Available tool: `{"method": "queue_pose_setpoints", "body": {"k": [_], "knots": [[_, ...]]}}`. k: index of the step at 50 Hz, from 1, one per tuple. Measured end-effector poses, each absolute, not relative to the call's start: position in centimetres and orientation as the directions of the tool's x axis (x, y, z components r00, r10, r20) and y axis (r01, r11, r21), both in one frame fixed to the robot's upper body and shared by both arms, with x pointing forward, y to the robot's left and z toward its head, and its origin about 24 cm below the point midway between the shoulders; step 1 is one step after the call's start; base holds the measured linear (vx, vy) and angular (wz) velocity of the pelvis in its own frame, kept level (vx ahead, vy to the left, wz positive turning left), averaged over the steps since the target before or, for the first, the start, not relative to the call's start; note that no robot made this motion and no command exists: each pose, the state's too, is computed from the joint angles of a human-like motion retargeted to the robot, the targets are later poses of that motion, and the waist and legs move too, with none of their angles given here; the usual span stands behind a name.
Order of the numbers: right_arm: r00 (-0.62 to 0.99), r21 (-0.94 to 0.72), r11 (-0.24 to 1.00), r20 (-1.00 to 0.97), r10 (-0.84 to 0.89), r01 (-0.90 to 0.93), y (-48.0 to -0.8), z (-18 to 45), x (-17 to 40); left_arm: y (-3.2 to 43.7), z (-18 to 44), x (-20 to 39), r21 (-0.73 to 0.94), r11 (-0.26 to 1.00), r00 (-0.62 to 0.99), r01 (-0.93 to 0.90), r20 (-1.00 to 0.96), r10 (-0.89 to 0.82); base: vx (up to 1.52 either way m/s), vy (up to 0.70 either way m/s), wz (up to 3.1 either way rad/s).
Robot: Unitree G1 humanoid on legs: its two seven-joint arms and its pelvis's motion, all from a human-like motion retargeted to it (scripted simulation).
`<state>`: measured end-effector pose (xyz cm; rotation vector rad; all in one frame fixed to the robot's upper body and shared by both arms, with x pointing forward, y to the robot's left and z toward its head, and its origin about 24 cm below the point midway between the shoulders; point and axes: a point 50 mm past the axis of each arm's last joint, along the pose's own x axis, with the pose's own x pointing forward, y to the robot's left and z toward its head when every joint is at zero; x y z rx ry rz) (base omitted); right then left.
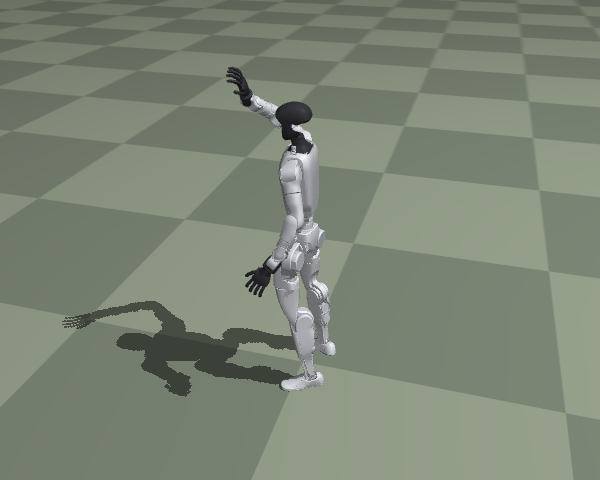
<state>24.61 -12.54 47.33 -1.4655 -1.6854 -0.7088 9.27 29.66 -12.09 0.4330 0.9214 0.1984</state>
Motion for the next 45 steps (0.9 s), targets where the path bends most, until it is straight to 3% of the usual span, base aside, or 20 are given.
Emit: {"method": "queue_pose_setpoints", "body": {"k": [3, 7, 10, 12, 18, 23, 27, 35, 40, 45], "knots": [[-0.05, -0.121, 0.289, 0.852, 0.521, 0.95, -11.5, 47.3, 24.7, 29.8, -12.3, 8.9, 0.448, 0.894, 0.577, 0.019, -0.735, 0.357, 0.0, 0.0, 0.0], [0.071, -0.383, 0.376, 0.775, 0.628, 0.844, -9.9, 45.6, 25.0, 29.6, -12.3, 9.2, 0.435, 0.9, 0.584, 0.005, -0.732, 0.351, 0.0, 0.0, 0.0], [0.208, -0.591, 0.33, 0.661, 0.721, 0.736, -10.0, 43.9, 25.4, 29.4, -12.2, 9.8, 0.411, 0.911, 0.601, 0.0, -0.729, 0.329, 0.0, 0.01, 0.13], [0.296, -0.647, 0.252, 0.615, 0.73, 0.72, -11.3, 43.2, 25.9, 29.3, -12.1, 10.1, 0.402, 0.916, 0.61, 0.003, -0.726, 0.317, 0.0, 0.02, 0.21], [0.419, -0.496, 0.01, 0.743, 0.522, 0.868, -18.1, 44.6, 27.0, 29.4, -11.9, 10.0, 0.402, 0.915, 0.61, 0.019, -0.73, 0.308, 0.0, 0.0, 0.03], [0.323, -0.294, -0.133, 0.873, 0.367, 0.946, -21.1, 47.0, 25.9, 29.9, -12.1, 9.2, 0.416, 0.909, 0.578, 0.015, -0.746, 0.332, 0.0, 0.0, 0.0], [0.135, -0.129, -0.042, 0.906, 0.401, 0.991, -19.1, 48.4, 24.3, 30.1, -12.2, 8.7, 0.431, 0.902, 0.563, 0.002, -0.746, 0.356, 0.0, 0.0, 0.0], [-0.216, 0.088, 0.335, 0.905, 0.367, 0.938, -12.7, 50.2, 22.1, 30.2, -11.8, 10.1, 0.441, 0.897, 0.592, -0.033, -0.714, 0.373, 0.0, 0.0, 0.0], [-0.232, 0.063, 0.436, 0.909, 0.345, 0.898, -9.7, 49.8, 23.0, 30.3, -11.1, 12.1, 0.441, 0.894, 0.634, -0.083, -0.668, 0.389, 0.0, 0.0, 0.0], [-0.126, -0.119, 0.372, 0.812, 0.57, 0.921, -6.2, 47.7, 24.0, 30.0, -10.6, 13.5, 0.422, 0.9, 0.671, -0.112, -0.636, 0.382, 0.0, 0.0, 0.0]]}}
